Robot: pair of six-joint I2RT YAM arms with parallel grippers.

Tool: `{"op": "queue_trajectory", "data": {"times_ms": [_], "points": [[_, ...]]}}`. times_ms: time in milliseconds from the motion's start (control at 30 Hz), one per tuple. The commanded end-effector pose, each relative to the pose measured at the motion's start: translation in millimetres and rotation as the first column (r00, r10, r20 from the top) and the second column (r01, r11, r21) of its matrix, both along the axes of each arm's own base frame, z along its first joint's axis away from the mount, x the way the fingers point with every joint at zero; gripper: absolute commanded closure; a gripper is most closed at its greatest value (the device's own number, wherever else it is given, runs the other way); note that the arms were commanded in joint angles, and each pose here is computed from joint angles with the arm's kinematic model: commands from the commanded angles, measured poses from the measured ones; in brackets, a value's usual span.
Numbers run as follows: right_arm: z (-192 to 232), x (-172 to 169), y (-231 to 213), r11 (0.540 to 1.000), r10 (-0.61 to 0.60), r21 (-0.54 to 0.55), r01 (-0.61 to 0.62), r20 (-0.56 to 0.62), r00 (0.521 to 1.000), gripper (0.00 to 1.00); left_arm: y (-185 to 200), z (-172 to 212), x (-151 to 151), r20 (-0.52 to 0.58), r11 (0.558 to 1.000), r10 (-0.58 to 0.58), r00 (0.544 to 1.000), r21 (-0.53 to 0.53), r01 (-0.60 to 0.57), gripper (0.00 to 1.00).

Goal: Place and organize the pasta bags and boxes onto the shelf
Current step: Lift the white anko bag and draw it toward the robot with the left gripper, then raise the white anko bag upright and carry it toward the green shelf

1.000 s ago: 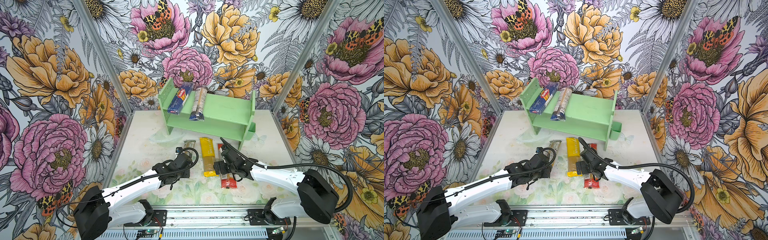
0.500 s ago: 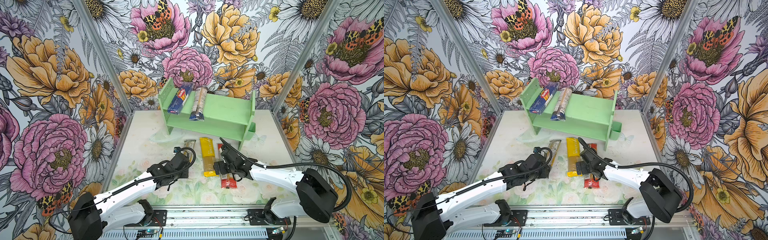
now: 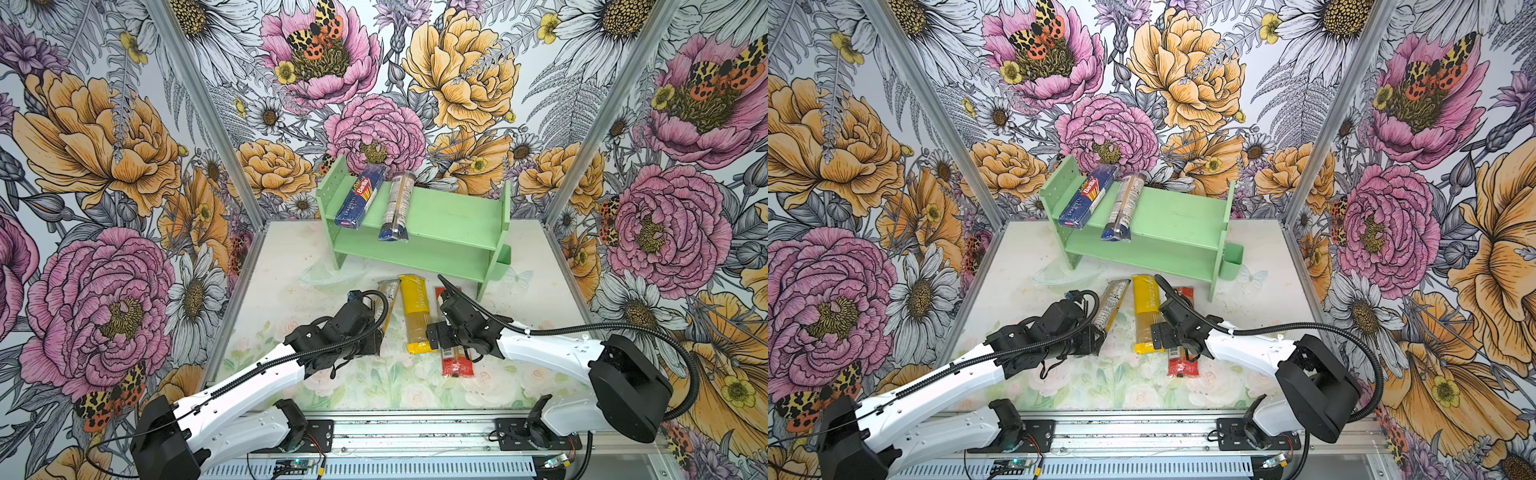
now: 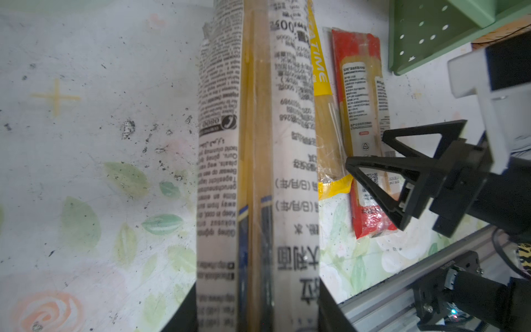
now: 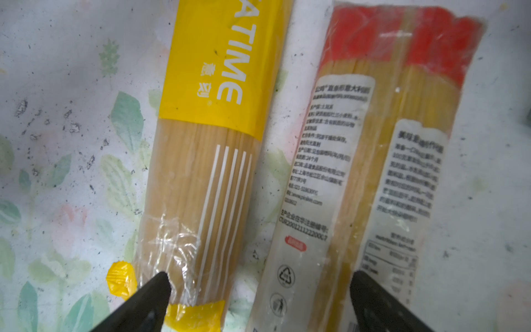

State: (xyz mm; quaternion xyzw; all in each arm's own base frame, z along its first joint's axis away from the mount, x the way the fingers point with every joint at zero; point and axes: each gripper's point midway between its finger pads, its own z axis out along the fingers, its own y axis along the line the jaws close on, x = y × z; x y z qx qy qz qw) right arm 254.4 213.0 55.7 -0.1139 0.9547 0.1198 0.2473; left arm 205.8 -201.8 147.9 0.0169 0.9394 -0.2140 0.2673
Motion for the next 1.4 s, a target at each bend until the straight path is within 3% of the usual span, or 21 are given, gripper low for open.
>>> {"op": "queue_trajectory", "data": {"times_ms": [0,667,1367], "points": [[7.8,5.5,3.1,1.0,0.007,0.008,-0.008,0.022,1.0,0.01,-24.2,66.8,15.5,0.155,0.983,-0.027,0.988,-0.178,0.054,1.0],[18.4,2.3,-8.8,1.0,0.014,0.009,-0.014,0.041,0.999,0.01,-28.8,119.1,7.1,0.215,0.954,-0.044,0.976,-0.282,0.105,1.0],[20.3,4.0,-18.1,1.0,-0.002,0.001,0.002,0.036,0.999,0.0,-54.3,177.6,-0.3,0.323,0.928,-0.128,0.938,-0.294,0.228,1.0]]}}
